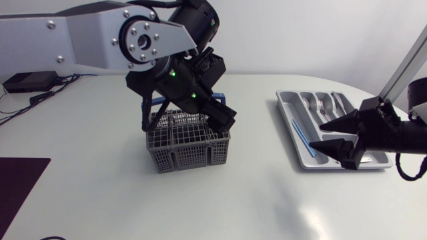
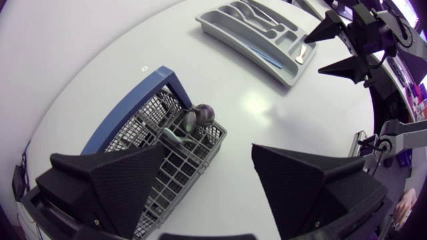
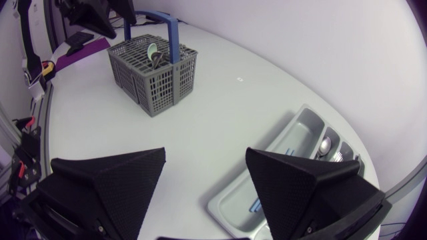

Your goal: Unload the cutlery basket into the drawer organizer.

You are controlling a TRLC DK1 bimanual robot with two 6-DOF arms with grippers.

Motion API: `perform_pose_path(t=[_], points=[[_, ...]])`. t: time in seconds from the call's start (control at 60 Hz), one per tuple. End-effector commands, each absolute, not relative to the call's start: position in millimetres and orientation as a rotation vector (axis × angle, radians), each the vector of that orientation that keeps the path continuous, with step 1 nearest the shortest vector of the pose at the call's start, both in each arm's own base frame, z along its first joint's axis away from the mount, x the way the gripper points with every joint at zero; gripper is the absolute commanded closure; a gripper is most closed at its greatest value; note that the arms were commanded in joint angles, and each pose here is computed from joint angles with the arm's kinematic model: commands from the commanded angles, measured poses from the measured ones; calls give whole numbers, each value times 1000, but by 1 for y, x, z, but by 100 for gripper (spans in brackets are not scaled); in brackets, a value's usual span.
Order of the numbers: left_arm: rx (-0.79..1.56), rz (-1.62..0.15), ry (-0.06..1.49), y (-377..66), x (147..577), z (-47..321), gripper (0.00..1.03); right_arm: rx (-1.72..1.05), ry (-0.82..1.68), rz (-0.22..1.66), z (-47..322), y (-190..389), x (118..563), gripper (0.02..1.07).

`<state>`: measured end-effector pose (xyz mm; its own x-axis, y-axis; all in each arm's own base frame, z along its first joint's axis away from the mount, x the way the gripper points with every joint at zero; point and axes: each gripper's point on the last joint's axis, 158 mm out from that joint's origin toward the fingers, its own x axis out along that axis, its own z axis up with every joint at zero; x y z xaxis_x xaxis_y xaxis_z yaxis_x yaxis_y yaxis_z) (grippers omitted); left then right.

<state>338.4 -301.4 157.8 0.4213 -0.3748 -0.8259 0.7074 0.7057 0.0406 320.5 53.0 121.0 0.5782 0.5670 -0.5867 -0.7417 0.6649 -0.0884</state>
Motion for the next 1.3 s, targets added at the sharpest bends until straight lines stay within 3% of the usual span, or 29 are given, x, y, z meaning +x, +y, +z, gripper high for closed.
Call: perform_pose_path(t=[0.0,0.317,0.433,0.817,1.283], points=[[413,-690,908,-294,333,158,13,-233,603,774,122,80,319,20],[414,-684,884,-282,332,160,13,-106,692,777,127,153,345,21],[412,-681,868,-277,333,160,13,-40,745,777,123,168,358,25],[413,-674,822,-268,337,153,13,84,851,821,117,213,379,25],[408,-662,799,-260,340,155,13,106,914,855,107,247,380,65]])
